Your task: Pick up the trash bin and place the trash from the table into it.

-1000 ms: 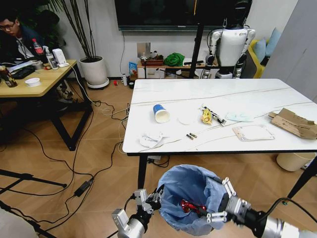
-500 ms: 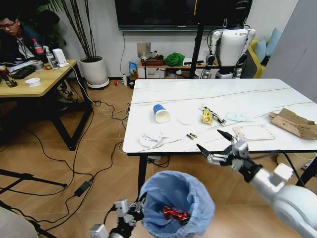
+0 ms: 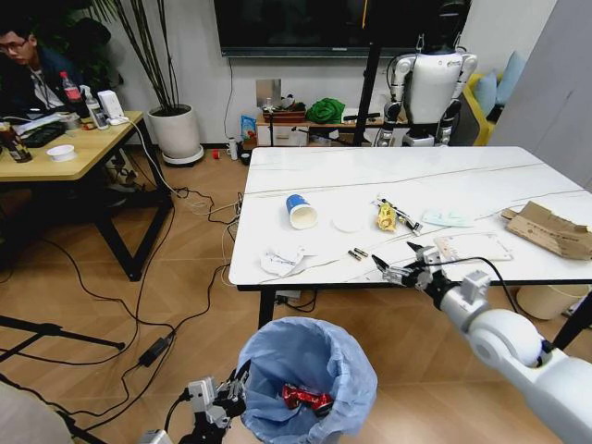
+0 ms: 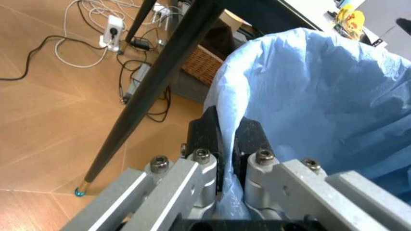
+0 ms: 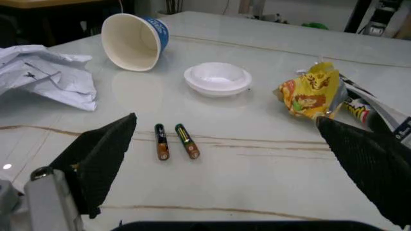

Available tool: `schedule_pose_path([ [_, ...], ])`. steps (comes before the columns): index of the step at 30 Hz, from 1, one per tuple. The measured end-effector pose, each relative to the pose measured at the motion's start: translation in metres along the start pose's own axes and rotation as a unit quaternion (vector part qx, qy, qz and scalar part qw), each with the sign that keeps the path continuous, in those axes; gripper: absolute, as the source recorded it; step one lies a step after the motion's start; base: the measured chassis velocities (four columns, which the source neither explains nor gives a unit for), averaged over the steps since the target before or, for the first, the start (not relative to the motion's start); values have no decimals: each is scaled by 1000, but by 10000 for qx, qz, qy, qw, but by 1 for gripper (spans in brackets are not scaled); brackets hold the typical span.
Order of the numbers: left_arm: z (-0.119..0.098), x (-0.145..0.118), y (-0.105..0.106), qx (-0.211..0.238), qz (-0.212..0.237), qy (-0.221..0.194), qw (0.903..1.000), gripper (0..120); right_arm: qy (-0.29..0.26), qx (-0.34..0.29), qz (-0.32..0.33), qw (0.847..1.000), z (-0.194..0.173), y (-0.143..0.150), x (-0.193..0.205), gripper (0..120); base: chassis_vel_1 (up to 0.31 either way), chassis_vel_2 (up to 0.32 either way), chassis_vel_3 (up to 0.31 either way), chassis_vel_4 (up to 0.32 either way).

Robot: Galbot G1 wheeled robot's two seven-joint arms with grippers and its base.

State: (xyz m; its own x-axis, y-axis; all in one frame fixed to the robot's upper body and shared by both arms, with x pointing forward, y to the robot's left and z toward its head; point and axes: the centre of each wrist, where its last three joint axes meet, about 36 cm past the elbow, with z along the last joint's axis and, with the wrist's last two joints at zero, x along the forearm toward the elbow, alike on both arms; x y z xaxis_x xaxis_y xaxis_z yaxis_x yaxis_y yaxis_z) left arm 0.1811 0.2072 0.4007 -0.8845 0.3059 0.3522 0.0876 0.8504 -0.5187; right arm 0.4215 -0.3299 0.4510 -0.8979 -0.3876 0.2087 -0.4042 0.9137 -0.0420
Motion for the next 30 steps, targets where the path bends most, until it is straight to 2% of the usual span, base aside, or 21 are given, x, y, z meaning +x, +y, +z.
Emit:
schedule_pose_path([
  [5, -2, -1, 1, 23, -33, -46, 10000, 1, 81, -128, -71, 9999, 2, 4, -26, 100, 0, 0, 0, 0],
  [10, -2, -1, 3, 34, -71, -63, 9999, 1, 164, -112, -50, 9998, 10, -3, -36, 100, 0, 0, 0, 0],
  [20, -1, -2, 4, 84, -138, -107, 9998, 1, 253, 88, 56, 9996, 25, -28, -44, 100, 0, 0, 0, 0],
  [30, -2, -5, 5, 126, -149, -146, 9997, 1, 356, 117, -47, 9993, 32, -21, -38, 100, 0, 0, 0, 0],
])
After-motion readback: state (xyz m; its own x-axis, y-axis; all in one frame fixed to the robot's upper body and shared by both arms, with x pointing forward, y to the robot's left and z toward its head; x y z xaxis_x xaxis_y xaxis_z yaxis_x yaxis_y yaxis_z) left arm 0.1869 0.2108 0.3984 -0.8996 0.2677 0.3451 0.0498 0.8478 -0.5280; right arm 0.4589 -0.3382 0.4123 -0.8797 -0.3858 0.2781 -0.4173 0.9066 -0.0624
